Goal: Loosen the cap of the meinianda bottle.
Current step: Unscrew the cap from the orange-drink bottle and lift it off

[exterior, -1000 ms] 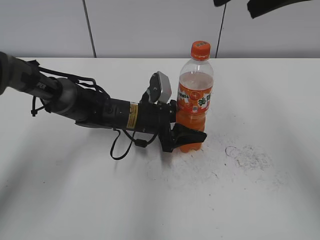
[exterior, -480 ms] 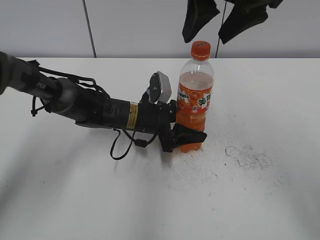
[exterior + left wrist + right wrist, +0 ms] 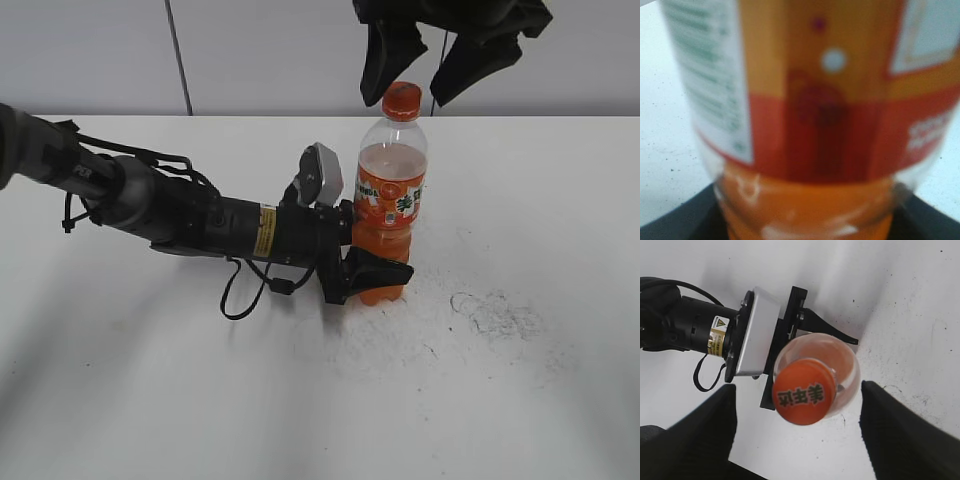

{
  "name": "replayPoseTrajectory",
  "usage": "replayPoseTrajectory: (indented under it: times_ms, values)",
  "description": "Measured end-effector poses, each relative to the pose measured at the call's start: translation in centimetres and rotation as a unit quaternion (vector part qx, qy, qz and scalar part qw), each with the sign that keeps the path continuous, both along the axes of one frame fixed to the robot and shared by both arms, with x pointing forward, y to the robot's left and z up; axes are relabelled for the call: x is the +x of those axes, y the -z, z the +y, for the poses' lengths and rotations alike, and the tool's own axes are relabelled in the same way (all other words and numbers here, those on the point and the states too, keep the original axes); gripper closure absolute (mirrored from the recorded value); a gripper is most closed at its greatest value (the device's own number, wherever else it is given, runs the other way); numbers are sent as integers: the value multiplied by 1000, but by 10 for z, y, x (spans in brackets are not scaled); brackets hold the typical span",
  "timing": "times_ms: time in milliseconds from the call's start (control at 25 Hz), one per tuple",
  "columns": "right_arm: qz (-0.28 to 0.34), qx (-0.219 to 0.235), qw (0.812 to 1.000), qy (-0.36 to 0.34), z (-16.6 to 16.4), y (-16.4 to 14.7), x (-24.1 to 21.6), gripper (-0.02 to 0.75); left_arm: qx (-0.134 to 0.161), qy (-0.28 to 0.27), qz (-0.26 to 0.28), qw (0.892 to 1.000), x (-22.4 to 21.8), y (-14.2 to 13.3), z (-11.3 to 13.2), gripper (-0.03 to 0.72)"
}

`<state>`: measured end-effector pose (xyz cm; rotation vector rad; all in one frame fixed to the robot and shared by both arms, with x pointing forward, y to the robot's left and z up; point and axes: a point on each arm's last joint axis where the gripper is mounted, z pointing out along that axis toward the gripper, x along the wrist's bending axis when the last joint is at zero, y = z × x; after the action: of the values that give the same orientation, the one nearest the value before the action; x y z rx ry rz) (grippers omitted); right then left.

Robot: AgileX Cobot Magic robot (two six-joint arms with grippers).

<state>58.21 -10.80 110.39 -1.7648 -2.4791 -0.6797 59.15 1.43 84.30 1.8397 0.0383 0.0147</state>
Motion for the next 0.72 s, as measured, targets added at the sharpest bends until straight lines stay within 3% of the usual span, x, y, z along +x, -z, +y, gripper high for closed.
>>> replayPoseTrajectory:
  times_ms: [160, 440, 720]
  values:
    - [5, -3, 1000, 1, 2, 7, 4, 211, 0, 0, 0, 1000, 0, 0, 0, 183]
    - [0, -6, 1000, -2, 3, 11, 8, 445, 0, 0, 0, 1000, 0, 0, 0, 183]
    - [-18, -22, 998, -56, 2, 11, 7, 447, 0, -1, 0, 1000, 0, 0, 0, 183]
